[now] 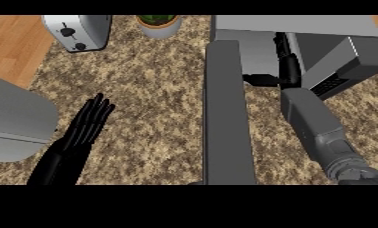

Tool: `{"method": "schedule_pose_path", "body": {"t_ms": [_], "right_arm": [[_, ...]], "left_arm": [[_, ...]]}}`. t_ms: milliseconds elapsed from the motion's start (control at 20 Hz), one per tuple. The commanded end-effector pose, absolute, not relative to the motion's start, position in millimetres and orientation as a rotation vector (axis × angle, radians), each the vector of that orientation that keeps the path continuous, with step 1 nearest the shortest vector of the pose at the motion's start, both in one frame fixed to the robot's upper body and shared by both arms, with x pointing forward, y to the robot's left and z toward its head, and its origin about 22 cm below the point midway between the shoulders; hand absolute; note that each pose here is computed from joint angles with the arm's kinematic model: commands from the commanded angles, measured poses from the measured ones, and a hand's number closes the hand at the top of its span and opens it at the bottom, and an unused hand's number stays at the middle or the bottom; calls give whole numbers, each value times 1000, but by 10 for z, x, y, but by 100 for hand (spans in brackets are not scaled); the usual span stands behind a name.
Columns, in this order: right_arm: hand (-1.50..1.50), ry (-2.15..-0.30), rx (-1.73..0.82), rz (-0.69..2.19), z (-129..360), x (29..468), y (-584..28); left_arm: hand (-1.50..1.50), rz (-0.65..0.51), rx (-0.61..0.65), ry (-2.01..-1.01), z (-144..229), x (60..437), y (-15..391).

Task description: Pick up the milk, place it into the microwave and close the microwave

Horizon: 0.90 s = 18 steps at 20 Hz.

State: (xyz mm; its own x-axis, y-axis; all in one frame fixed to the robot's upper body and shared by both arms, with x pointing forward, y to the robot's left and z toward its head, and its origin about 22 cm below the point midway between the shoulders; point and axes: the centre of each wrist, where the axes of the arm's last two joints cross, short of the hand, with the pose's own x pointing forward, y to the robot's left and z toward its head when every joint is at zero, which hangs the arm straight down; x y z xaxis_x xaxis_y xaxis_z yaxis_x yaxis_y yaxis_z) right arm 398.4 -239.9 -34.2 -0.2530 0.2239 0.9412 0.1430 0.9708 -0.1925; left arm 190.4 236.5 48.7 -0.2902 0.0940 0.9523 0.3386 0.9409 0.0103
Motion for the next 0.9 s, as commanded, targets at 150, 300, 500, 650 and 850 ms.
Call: {"method": "schedule_pose_path", "body": {"t_ms": [150,300,500,650,850], "right_arm": [[-150,-1824,-142,18,-620,3788,-2258],[-150,-1847,-134,26,-933,3501,-2319],[-150,-1861,-133,47,-882,3468,-2691],[-150,-1880,-109,45,-1042,3301,-2569],[-150,-1866,-79,41,-1129,3101,-2660]], "left_arm": [[-150,-407,-386,-1813,369,2066,2288],[150,-470,-438,-1776,251,2162,2150],[150,-541,-428,-1780,299,2208,1928],[150,-554,-437,-1720,282,2385,1921],[150,-604,-381,-1716,222,2537,1786]]}}
